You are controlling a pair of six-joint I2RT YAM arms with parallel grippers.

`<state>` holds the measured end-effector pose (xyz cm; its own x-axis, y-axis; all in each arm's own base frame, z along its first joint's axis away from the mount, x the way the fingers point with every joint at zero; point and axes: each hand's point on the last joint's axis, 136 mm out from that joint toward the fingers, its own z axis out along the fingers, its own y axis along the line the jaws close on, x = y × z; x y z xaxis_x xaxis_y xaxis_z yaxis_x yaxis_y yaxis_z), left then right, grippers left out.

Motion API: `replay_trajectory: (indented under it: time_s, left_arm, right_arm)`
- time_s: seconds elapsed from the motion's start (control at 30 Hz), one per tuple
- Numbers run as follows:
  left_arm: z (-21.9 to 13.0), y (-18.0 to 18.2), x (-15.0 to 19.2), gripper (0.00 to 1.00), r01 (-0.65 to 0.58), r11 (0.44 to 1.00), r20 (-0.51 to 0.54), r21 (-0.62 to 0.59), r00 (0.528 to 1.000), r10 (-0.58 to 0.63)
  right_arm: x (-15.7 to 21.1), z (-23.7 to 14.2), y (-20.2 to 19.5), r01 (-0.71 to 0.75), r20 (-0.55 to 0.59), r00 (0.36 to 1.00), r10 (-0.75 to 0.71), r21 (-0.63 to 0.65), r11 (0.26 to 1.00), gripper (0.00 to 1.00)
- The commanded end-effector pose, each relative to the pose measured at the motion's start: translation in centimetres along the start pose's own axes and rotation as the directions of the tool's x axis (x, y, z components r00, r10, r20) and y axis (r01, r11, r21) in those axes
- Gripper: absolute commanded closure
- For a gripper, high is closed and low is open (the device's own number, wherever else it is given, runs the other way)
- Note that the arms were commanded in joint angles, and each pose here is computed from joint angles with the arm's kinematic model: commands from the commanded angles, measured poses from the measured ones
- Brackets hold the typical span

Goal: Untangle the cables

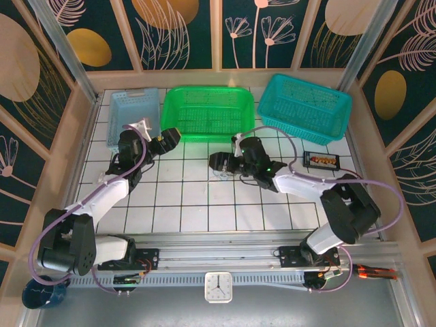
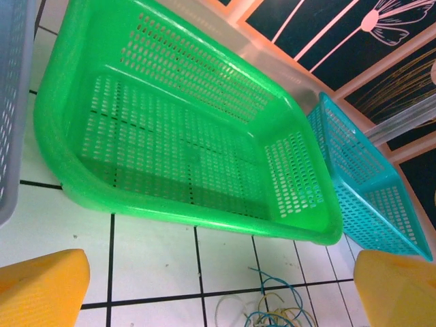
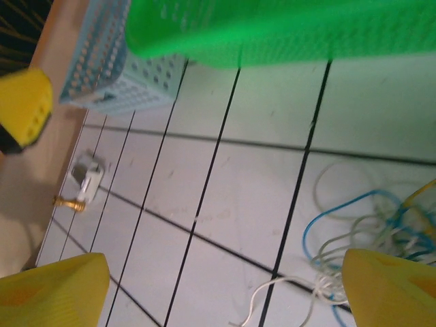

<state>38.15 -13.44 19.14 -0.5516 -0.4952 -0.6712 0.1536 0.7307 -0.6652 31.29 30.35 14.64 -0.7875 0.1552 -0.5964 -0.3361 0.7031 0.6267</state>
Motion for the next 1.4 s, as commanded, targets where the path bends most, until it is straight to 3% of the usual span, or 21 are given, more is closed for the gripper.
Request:
replay_trajectory:
  time_s: [0.0,0.2,0.47,0.7,0.8,1.03,1.17,1.37]
  left_arm:
    - [-0.2,-0.8,0.0,0.01,0.007,0.999,0.005,0.039,1.000,-0.007]
    - [-0.2,-1.0,0.4,0.01,0.019,0.999,-0.012,0.049,1.000,-0.018]
    - [-0.3,-0.9,1.2,0.01,0.049,0.997,-0.030,0.055,0.998,-0.047]
    - [-0.1,-0.5,1.7,0.01,0.065,0.997,-0.039,0.048,0.997,-0.063]
    - [0.1,-0.4,1.9,0.01,0.072,0.996,-0.045,0.046,0.997,-0.070]
    - [0.0,0.0,2.2,0.01,0.087,0.996,-0.042,0.035,0.995,-0.085]
    - [-0.2,0.4,2.3,0.01,0.102,0.995,-0.035,0.019,0.994,-0.102]
    - [-0.9,1.6,1.8,0.01,0.169,0.985,0.019,-0.046,0.986,-0.168]
  right_arm:
    - [-2.6,-1.4,-2.7,0.006,0.063,0.998,-0.015,0.128,0.992,0.12]
    - [-3.0,-1.4,-6.2,-0.039,0.052,0.998,0.030,0.184,0.982,0.12]
    - [0.5,1.2,-7.6,-0.068,-0.046,0.996,0.078,0.179,0.981,0.13]
    - [4.1,2.9,-3.5,-0.101,-0.153,0.982,0.107,0.043,0.994,0.14]
    - [4.5,2.9,-1.5,-0.105,-0.183,0.978,0.099,-0.022,0.994,0.20]
    - [0.7,0.2,-1.5,0.070,-0.065,0.996,-0.062,0.132,0.989,0.21]
    - [0.8,0.4,-0.3,0.229,-0.112,0.971,-0.213,0.165,0.959,0.28]
    - [3.3,2.9,2.9,0.430,-0.225,0.888,-0.401,0.094,0.898,0.45]
